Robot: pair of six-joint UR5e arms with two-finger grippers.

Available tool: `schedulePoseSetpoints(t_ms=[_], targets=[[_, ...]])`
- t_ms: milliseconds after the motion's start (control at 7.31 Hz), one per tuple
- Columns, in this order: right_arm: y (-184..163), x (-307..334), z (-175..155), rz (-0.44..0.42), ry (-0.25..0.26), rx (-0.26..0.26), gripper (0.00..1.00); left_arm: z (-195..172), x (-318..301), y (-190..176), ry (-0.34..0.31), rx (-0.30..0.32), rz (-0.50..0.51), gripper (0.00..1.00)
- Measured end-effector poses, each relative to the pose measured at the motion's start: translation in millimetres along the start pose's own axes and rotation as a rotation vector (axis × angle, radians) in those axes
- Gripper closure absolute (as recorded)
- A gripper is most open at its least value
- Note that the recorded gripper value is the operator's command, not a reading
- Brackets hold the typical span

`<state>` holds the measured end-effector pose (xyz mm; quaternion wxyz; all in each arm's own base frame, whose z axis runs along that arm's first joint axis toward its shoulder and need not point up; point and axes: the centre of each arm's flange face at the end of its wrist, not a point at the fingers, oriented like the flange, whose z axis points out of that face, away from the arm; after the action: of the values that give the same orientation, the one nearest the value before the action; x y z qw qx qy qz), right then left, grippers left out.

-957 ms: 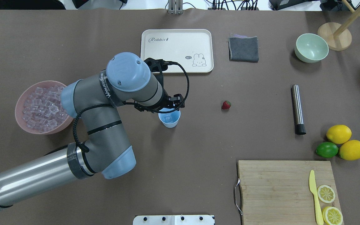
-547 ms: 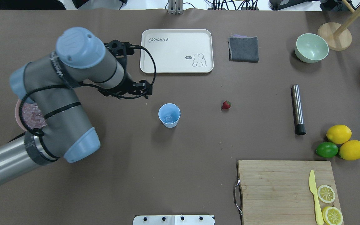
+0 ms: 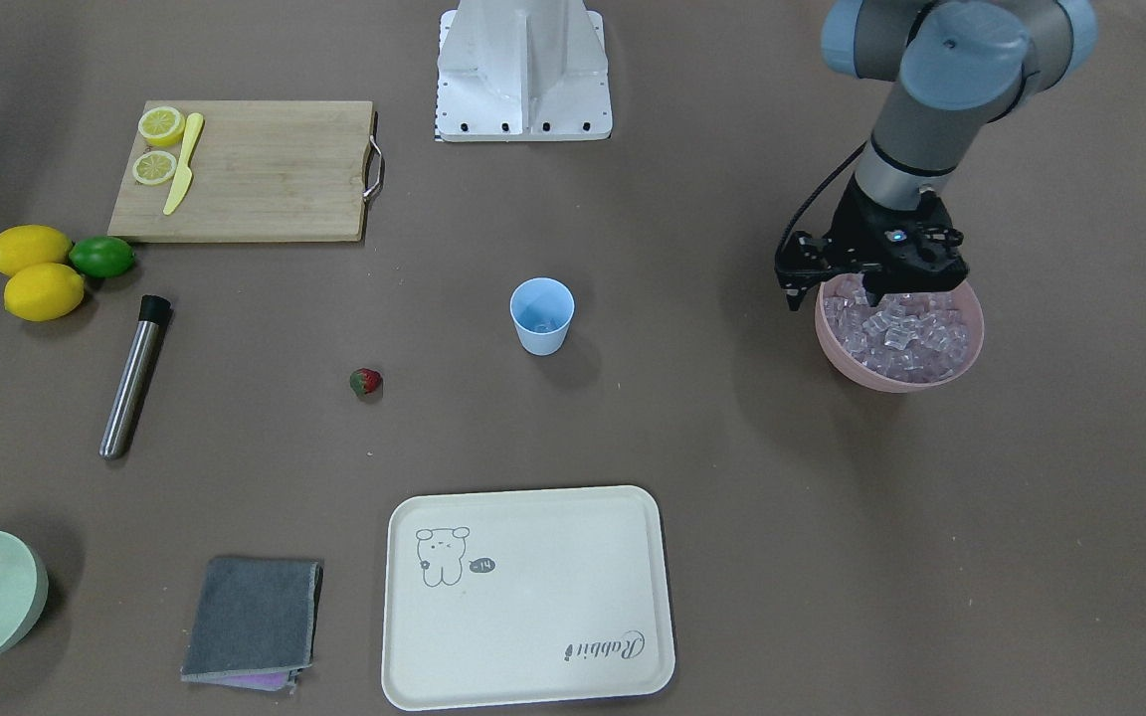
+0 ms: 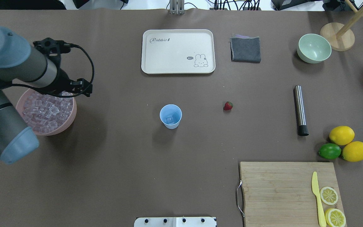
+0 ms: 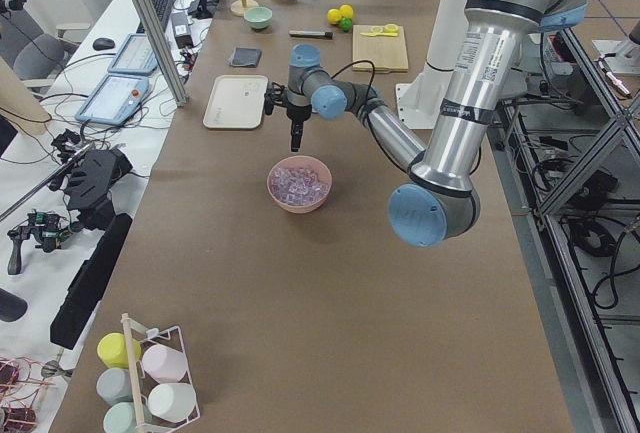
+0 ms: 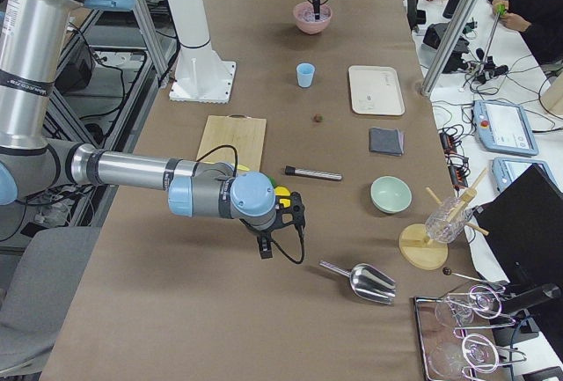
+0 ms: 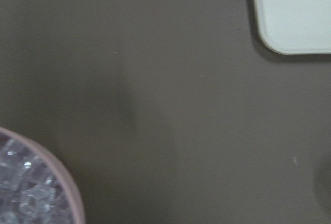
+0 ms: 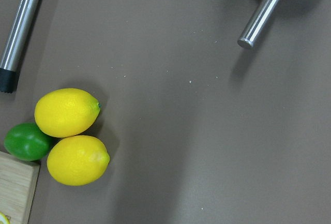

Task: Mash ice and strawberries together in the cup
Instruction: 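Move the left gripper back over the pink bowl of ice, then grasp another ice cube from the pink bowl with the left gripper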

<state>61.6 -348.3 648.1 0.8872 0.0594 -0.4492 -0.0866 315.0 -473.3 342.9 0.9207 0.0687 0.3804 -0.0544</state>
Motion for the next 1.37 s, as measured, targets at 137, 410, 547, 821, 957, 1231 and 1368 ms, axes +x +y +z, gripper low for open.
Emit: schedulePoseSetpoints(t_ms=[137, 410, 547, 821, 957, 1231, 1368], targets=[[0, 0, 0, 0.0, 0.0, 0.0, 0.0, 3, -17, 3, -0.024, 0.005, -0.015, 0.04], [0, 0, 0, 0.0, 0.001, -0.001, 0.0, 18, -29, 3, -0.069, 0.012, -0.037, 0.04], [0, 0, 0, 0.0, 0.001, -0.001, 0.0, 28, -34, 6, -0.087, 0.006, -0.055, 0.04], [1, 1, 1, 0.002, 0.002, -0.003, 0.0, 38, -48, 14, -0.112, -0.01, -0.107, 0.04], [1, 1, 1, 0.002, 0.002, -0.004, 0.0, 42, -48, 21, -0.115, -0.019, -0.132, 0.04], [2, 1, 1, 0.003, 0.002, -0.004, 0.0, 52, -39, 45, -0.114, -0.024, -0.152, 0.04], [2, 1, 1, 0.003, 0.002, -0.004, 0.0, 57, -45, 59, -0.112, -0.022, -0.149, 0.04]])
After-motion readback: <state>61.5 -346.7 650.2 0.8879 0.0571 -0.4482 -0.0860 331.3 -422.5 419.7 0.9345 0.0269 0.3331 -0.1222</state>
